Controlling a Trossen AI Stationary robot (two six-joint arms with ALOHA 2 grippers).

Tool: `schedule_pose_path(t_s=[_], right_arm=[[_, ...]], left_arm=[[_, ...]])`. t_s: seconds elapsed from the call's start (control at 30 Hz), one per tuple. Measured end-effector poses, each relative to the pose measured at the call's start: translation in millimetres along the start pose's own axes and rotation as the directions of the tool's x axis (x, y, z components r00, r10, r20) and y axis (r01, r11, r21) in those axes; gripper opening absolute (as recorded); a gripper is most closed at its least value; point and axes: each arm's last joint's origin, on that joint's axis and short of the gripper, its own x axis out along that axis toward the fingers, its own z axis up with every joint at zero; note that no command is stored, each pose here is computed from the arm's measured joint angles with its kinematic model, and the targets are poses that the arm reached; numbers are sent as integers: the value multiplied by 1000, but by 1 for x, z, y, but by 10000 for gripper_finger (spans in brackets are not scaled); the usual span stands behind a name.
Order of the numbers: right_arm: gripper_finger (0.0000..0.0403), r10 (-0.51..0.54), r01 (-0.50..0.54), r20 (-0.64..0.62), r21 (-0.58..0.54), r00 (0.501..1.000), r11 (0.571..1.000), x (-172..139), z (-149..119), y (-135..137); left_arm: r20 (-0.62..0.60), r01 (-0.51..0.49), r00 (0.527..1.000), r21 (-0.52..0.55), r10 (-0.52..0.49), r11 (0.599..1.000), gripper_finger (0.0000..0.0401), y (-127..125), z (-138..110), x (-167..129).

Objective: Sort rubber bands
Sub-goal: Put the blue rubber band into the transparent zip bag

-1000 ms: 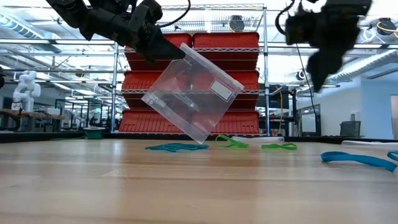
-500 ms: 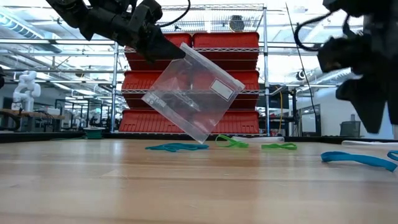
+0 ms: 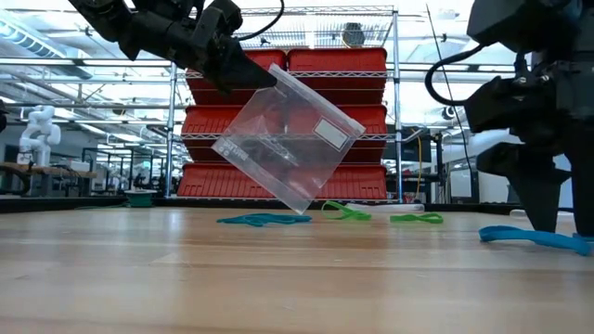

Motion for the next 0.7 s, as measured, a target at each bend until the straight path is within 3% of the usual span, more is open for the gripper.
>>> schedule_pose_path(t_s=[0.27, 0.47, 0.7], right_arm=[[13, 53, -53, 9, -33, 999, 998, -7, -1, 2], [4, 26, -25, 40, -15, 999, 1000, -14, 1, -1], [1, -23, 28, 89, -54, 996, 998, -43, 18, 7]], left_arm=[[-1, 0, 1000, 0, 0, 1000, 0, 0, 0, 0], [0, 0, 1000, 0, 0, 1000, 0, 0, 0, 0], [2, 0, 1000, 1, 0, 1000, 0, 0, 0, 0]])
